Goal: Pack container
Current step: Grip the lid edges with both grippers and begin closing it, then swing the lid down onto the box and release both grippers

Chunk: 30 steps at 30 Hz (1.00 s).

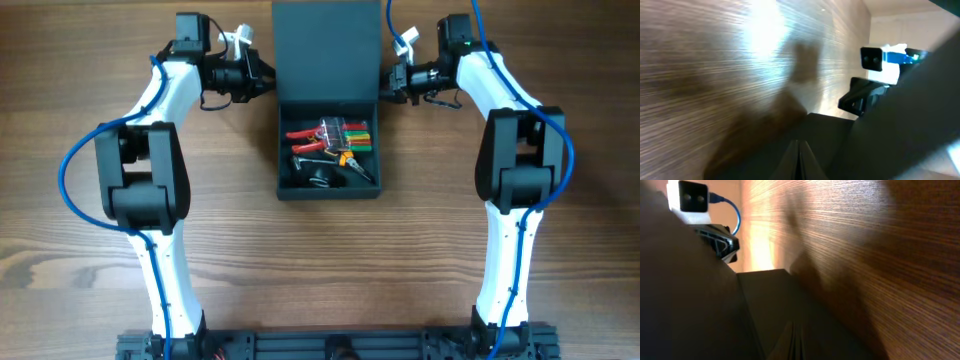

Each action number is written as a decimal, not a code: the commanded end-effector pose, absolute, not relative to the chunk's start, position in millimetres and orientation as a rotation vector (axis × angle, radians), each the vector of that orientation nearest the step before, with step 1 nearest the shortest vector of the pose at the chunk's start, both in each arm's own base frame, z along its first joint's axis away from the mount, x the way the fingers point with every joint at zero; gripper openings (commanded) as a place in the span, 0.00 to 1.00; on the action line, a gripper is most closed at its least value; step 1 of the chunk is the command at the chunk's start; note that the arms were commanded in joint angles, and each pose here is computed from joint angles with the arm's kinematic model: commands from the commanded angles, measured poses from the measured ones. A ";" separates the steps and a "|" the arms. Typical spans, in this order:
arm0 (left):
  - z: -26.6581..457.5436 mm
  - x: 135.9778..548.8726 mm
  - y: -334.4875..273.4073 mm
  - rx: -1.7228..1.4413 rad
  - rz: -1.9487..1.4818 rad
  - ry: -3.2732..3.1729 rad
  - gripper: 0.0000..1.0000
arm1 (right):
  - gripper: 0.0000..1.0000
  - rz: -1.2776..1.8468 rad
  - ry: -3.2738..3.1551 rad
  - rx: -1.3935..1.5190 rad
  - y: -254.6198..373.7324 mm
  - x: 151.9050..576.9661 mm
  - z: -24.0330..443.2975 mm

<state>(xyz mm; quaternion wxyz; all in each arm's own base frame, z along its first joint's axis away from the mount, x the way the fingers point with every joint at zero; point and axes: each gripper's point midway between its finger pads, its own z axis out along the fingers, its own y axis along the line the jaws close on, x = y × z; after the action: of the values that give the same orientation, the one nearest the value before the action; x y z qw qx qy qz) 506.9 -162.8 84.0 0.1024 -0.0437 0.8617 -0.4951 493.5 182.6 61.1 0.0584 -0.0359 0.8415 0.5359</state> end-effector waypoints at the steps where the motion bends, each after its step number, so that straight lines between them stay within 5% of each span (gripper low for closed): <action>1: 144.7 502.2 -189.0 0.078 -1.472 2.431 0.04 | 0.04 1.706 2.446 -0.208 193.3 497.9 86.8; 18: 185.4 477.8 -199.1 0.162 -1.448 2.425 0.04 | 0.04 1.346 2.603 -0.171 151.7 493.1 104.8; 30: 207.5 451.0 -146.8 0.178 -0.817 2.566 0.04 | 0.04 0.697 2.692 -0.092 81.0 488.8 156.3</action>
<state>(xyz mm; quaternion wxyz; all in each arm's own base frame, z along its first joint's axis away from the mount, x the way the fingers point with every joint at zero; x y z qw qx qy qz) 445.0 -172.1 186.1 0.1558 0.0496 0.9085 -0.3846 485.4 107.1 124.3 0.1248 -0.0248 0.9310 0.3422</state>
